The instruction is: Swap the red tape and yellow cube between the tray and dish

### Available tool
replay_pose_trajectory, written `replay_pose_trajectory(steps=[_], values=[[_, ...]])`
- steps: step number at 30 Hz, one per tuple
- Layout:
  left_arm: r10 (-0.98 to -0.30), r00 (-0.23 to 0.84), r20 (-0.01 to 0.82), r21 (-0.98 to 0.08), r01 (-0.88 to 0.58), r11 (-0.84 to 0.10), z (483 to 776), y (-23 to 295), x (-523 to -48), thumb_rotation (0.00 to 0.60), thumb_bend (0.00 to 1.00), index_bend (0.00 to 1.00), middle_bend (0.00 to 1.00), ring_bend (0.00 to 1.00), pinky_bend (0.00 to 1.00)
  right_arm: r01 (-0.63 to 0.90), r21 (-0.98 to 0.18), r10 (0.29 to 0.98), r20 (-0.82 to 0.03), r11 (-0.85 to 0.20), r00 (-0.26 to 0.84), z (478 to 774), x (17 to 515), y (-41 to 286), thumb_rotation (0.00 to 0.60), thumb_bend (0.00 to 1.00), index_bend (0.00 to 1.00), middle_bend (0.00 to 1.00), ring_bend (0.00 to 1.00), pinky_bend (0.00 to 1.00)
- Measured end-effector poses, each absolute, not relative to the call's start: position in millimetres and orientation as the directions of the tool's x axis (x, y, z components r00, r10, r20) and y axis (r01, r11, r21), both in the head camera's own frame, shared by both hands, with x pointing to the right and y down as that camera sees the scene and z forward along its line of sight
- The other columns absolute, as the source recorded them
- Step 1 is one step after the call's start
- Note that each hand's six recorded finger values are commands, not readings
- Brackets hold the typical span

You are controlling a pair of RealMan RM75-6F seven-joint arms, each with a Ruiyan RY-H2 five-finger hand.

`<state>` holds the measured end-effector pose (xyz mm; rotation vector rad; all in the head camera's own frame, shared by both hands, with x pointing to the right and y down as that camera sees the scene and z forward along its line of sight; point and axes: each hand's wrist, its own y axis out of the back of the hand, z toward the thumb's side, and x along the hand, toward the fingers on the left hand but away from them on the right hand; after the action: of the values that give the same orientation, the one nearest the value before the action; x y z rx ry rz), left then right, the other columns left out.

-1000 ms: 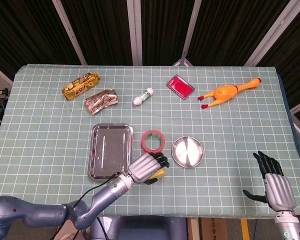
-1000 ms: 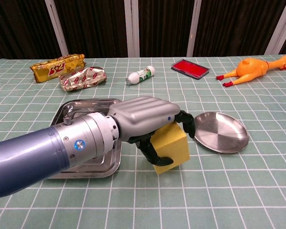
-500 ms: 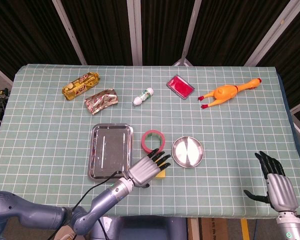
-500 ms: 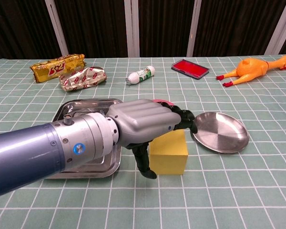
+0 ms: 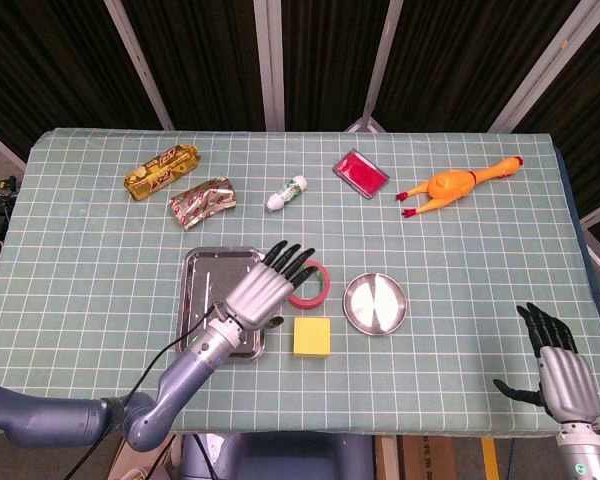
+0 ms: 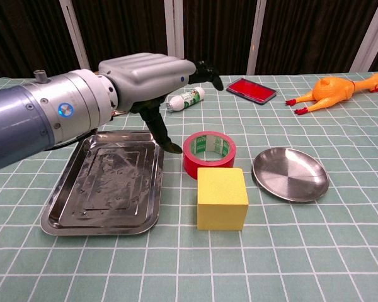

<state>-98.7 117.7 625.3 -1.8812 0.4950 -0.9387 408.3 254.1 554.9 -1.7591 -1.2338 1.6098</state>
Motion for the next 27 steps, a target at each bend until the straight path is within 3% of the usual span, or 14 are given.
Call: replay_pose_trajectory(steps=[12,18,27], values=[[-0.640,0.579,0.505,-0.809,0.060,-0.585,679.7,68.7,-101.7,0.600,0.00,0.15,0.00,0.00,0.00,0.280,-0.814,0.819,-0.558,-0.509,-0.134,565.4,415.3,252.8,0.600,0.02,0.00,0.00,0.00,0.00],[-0.604,0.584,0.543,-0.749,0.010,-0.663,701.0,68.8,-92.4,0.600,0.00,0.15,0.00,0.00,0.00,0.271,-0.816,0.815,-0.560,-0.511,-0.150,567.1,417.5,253.1,0.600,0.02,0.00,0.00,0.00,0.00],[-0.558,0.618,0.554,-0.660,-0.083,-0.747,708.0,79.2,-77.7,0.600,0.00,0.15,0.00,0.00,0.00,0.282,-0.812,0.814,-0.562,-0.511,-0.144,567.0,414.9,253.9,0.600,0.02,0.00,0.00,0.00,0.00]])
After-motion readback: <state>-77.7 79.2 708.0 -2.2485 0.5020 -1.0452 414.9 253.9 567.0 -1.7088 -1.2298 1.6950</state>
